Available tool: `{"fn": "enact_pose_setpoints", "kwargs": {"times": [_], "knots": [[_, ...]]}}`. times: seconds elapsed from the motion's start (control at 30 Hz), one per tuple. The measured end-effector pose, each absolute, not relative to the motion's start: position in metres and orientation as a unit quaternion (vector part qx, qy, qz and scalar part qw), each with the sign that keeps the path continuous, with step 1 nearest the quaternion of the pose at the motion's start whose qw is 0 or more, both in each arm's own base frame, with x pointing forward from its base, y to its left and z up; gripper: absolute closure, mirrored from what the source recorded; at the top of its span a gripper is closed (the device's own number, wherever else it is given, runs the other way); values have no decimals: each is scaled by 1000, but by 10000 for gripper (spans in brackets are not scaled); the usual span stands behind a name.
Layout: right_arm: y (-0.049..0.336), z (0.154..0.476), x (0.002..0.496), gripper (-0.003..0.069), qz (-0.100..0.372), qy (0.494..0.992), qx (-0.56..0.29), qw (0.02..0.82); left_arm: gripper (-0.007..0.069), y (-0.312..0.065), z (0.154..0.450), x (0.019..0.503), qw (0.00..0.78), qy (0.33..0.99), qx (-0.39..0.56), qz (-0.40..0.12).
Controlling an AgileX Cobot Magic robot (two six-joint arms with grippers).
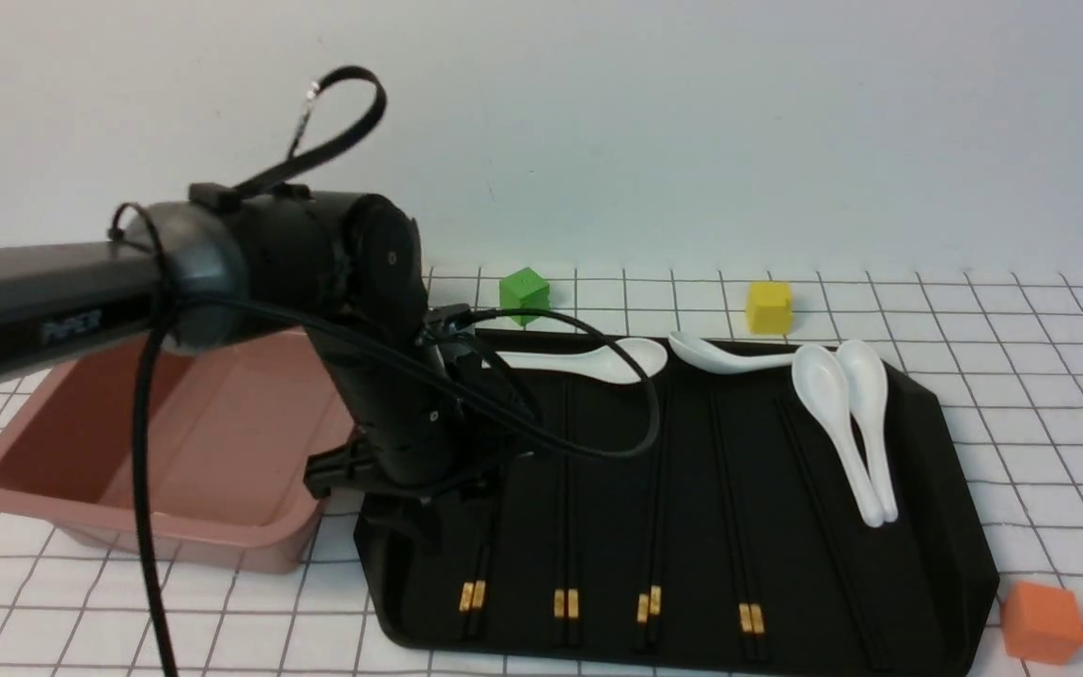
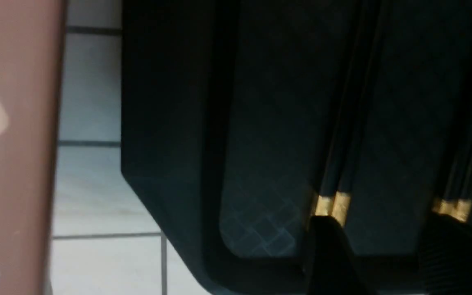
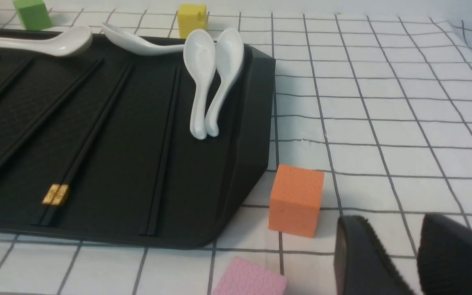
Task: On white black tablecloth take chopsticks from black tray and put them in box.
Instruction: 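Reach over to the black tray and grasp a pair of chopsticks with the left gripper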
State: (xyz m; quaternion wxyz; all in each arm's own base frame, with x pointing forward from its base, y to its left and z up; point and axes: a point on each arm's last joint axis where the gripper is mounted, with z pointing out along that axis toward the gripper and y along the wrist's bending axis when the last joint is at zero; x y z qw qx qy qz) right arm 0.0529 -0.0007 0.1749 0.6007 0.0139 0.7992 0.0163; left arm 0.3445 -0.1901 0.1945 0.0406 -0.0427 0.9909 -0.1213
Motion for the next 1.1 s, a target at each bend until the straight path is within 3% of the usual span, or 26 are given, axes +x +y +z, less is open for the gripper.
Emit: {"fn": "enact_pose_setpoints", "kwargs": {"times": [0.13, 0.77, 1.1], "knots": [[-1, 175, 53, 419, 16, 799, 14, 601, 302, -194, 179, 348, 37, 993, -34, -107], [-1, 175, 53, 419, 16, 799, 14, 601, 302, -229, 161, 341, 76, 996, 28, -38], [-1, 175, 53, 419, 16, 799, 14, 601, 306, -231, 152, 342, 78, 997, 17, -21]]}}
